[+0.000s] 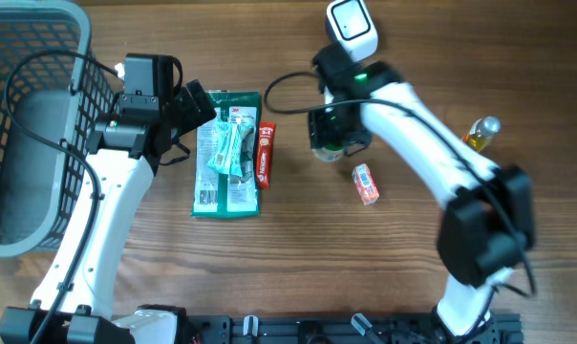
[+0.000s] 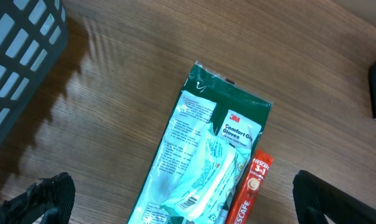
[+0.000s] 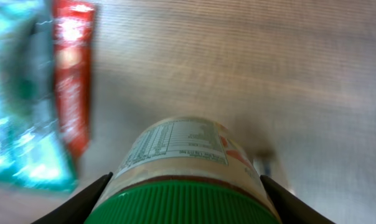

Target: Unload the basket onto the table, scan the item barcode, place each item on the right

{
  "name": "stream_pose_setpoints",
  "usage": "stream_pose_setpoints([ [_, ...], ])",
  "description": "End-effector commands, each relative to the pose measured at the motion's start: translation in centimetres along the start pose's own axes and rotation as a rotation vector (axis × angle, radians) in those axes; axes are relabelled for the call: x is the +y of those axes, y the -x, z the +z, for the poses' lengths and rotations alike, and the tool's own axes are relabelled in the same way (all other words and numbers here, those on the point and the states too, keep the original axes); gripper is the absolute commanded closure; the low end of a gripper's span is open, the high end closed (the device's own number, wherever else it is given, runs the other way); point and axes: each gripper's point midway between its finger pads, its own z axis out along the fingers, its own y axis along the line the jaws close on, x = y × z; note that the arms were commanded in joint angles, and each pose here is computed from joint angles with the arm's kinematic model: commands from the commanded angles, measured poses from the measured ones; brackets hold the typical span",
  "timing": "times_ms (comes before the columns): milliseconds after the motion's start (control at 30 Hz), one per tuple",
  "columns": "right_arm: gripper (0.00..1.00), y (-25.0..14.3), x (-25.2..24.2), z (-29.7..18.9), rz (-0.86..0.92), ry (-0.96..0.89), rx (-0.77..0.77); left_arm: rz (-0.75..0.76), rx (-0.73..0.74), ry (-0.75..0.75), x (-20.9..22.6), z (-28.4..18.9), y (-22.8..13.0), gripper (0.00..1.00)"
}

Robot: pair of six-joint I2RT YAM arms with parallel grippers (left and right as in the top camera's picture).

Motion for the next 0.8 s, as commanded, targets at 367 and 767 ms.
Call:
stream_pose_setpoints([
  [367,0.79,-10.0,6.5,-7.3,0.328,0.402,0.495,-0.004,-0.018,-0.001,0.0,-0.4,0.6,0.00],
  [767,0.83,-11.0,8.0,-8.8,0.492,0.456,0.616,-0.004,-0.018,-0.001,0.0,-0.4,0.6,0.00],
])
